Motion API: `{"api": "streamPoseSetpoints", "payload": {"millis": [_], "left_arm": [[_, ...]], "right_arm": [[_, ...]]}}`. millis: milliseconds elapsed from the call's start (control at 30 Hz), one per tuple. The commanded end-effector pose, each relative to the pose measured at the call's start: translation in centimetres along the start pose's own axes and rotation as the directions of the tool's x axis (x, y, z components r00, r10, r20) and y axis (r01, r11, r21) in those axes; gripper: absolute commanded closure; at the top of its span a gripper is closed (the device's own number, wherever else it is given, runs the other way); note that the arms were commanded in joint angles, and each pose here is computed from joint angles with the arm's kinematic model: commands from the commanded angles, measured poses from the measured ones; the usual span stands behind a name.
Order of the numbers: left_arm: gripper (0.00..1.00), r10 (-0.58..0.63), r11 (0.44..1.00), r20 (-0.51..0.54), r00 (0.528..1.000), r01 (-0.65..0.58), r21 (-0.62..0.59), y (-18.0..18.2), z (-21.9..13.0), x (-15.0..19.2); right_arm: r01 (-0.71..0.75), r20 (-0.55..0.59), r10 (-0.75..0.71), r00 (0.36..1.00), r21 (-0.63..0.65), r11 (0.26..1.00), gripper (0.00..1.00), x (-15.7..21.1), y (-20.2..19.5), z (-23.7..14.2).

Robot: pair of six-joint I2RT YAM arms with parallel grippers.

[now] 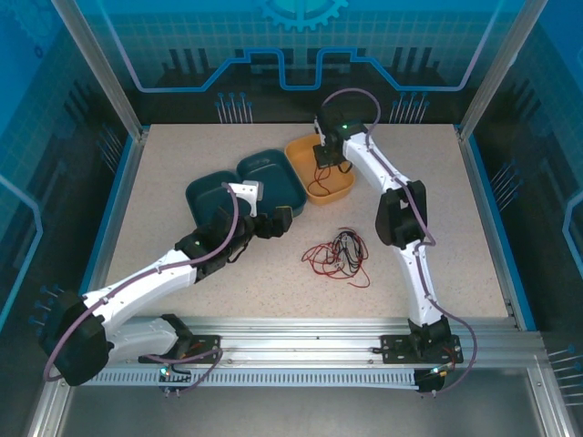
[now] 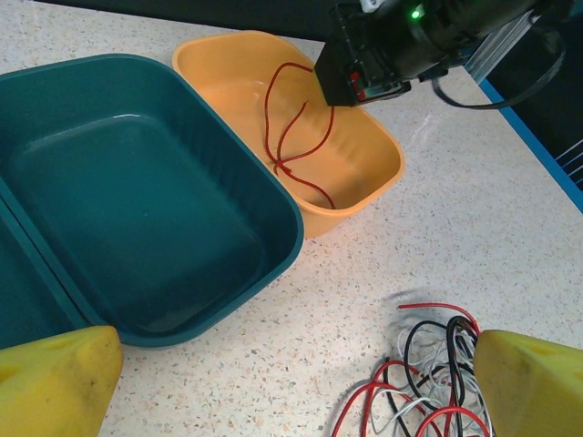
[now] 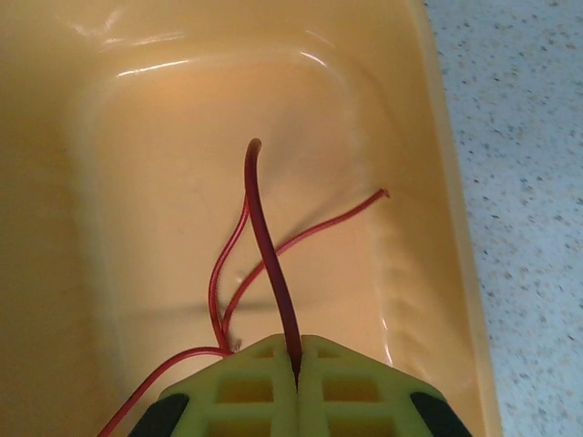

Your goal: Untangle the cables

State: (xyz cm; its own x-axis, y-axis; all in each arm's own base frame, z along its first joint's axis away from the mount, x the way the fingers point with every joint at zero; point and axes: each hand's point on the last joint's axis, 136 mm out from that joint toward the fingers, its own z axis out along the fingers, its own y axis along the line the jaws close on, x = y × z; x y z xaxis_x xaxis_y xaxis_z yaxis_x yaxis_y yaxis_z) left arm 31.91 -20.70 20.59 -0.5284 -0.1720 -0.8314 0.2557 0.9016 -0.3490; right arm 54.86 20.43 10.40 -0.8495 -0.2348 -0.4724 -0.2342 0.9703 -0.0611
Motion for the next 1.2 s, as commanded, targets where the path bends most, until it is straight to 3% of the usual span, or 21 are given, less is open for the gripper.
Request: {"api": "streamPoseSetpoints", "payload": {"millis": [0, 267, 400, 633, 833, 1167], "left_arm": [[0.01, -0.034, 0.999, 0.002, 0.999, 0.034, 0.012, 0.1, 0.3, 0.1], [0.01, -0.039, 0.999, -0.004, 0.999, 0.039, 0.016, 0.1, 0.4, 0.4], [0.01, -0.040, 0.999, -0.019, 0.999, 0.040, 0.017, 0.0, 0.8, 0.5], [0.01, -0.045, 0.998, -0.048, 0.998, 0.047, 0.030, -0.3, 1.5, 0.8], [0.01, -0.020, 0.998, -0.075, 0.997, 0.025, 0.065, -1.1, 2.1, 1.1], [0.01, 0.082, 0.967, -0.188, 0.979, -0.032, 0.254, -4.8, 3.1, 2.6]], "right_arm": [[0.037, 0.029, -0.038, 0.999, 0.014, 0.999, 1.00, -0.9, 0.6, 1.1], [0.076, -0.012, -0.076, 0.997, 0.042, 0.996, 0.99, 0.3, 0.3, 3.3], [0.075, -0.014, -0.075, 0.997, 0.041, 0.996, 0.85, 0.2, 0.2, 2.4], [0.046, 0.048, -0.048, 0.998, 0.036, 0.998, 0.61, -0.9, -0.1, -2.9], [-0.013, 0.090, 0.010, 0.996, 0.033, 0.999, 0.50, -0.5, -0.7, -7.9], [-0.175, 0.159, 0.169, 0.973, 0.021, 0.984, 0.39, 7.0, -2.3, -14.4]]}}
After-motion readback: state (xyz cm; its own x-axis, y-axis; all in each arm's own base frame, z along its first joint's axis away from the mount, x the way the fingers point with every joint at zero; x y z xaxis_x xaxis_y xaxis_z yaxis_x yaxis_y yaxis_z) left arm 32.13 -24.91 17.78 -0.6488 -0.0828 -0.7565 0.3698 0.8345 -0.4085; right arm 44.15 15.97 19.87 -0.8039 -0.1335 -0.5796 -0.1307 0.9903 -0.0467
